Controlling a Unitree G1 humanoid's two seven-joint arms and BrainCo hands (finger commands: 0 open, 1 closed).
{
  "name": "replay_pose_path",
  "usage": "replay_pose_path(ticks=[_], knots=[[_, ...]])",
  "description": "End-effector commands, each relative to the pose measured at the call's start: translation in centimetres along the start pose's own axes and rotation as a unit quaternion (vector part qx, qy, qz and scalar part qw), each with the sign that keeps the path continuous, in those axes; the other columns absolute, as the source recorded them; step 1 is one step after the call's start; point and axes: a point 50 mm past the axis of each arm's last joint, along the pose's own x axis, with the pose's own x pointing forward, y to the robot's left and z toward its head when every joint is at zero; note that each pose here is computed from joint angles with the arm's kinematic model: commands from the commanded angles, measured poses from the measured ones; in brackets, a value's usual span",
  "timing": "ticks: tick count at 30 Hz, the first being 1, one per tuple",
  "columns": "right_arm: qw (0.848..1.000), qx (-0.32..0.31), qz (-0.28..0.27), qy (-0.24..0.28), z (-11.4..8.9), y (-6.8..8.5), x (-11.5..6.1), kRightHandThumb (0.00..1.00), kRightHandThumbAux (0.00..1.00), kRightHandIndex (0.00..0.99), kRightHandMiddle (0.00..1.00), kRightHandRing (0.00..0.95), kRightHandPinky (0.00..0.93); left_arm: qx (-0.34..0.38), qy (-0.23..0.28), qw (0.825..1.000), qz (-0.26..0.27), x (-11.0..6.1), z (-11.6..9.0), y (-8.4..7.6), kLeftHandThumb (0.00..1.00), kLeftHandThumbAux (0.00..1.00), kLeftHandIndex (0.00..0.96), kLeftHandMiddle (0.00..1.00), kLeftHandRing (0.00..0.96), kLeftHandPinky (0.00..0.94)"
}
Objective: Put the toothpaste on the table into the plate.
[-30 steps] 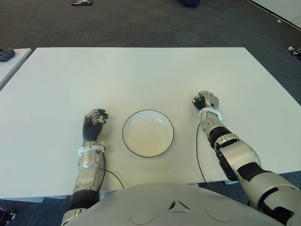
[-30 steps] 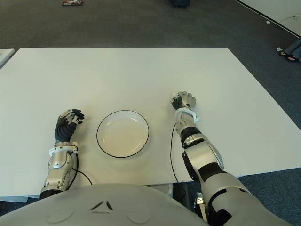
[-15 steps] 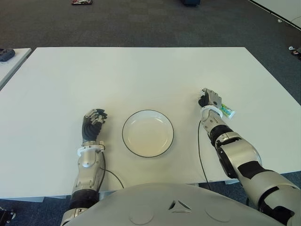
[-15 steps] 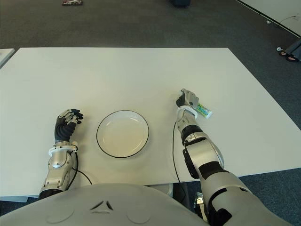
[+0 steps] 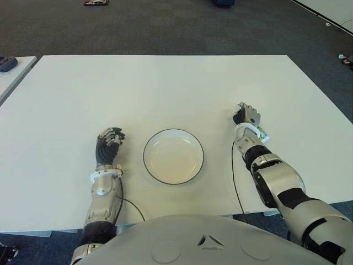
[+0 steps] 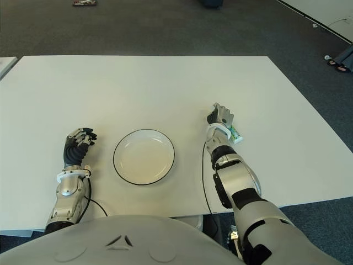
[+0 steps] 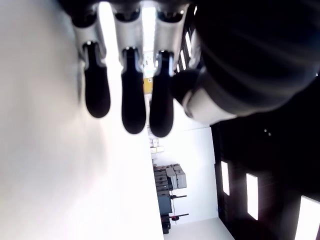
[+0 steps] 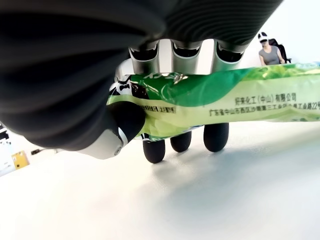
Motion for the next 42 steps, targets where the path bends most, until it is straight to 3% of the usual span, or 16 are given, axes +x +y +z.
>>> replay_pose_path(ticks=[1, 14, 26, 36, 42], knots=[[0.997, -0.015, 0.068, 0.043, -1.6, 3.4, -2.1, 0.857, 0.663, 0.442, 0.6, 0.757, 0.82, 0.008, 0.058, 0.998, 0.004, -1.1, -1.9, 0.1, 0.706, 0.721, 0.428, 0.514, 0.511, 0.493], [0.998, 0.031, 0.031, 0.045, -1.1, 2.9, -1.9, 0.851, 0.668, 0.429, 0.603, 0.78, 0.811, -0.012, 0.053, 0.999, 0.001, -1.1, -1.9, 0.0, 0.706, 0.721, 0.427, 0.506, 0.501, 0.487], [0.995, 0.085, -0.038, 0.02, -0.5, 2.1, -2.1, 0.847, 0.673, 0.424, 0.602, 0.778, 0.807, -0.03, 0.059, 0.998, 0.006, -1.0, -1.8, 0.0, 0.707, 0.721, 0.427, 0.496, 0.491, 0.482], [0.985, 0.136, -0.103, -0.037, 0.6, 0.9, -2.4, 0.846, 0.676, 0.42, 0.603, 0.788, 0.818, -0.03, 0.059, 0.998, 0.012, -0.9, -1.6, 0.0, 0.708, 0.721, 0.427, 0.487, 0.487, 0.484], [0.971, 0.177, -0.139, -0.085, 2.0, -0.6, -3.2, 0.845, 0.678, 0.417, 0.599, 0.794, 0.82, -0.02, 0.056, 0.998, 0.009, -0.8, -1.5, 0.0, 0.707, 0.721, 0.427, 0.49, 0.491, 0.486]])
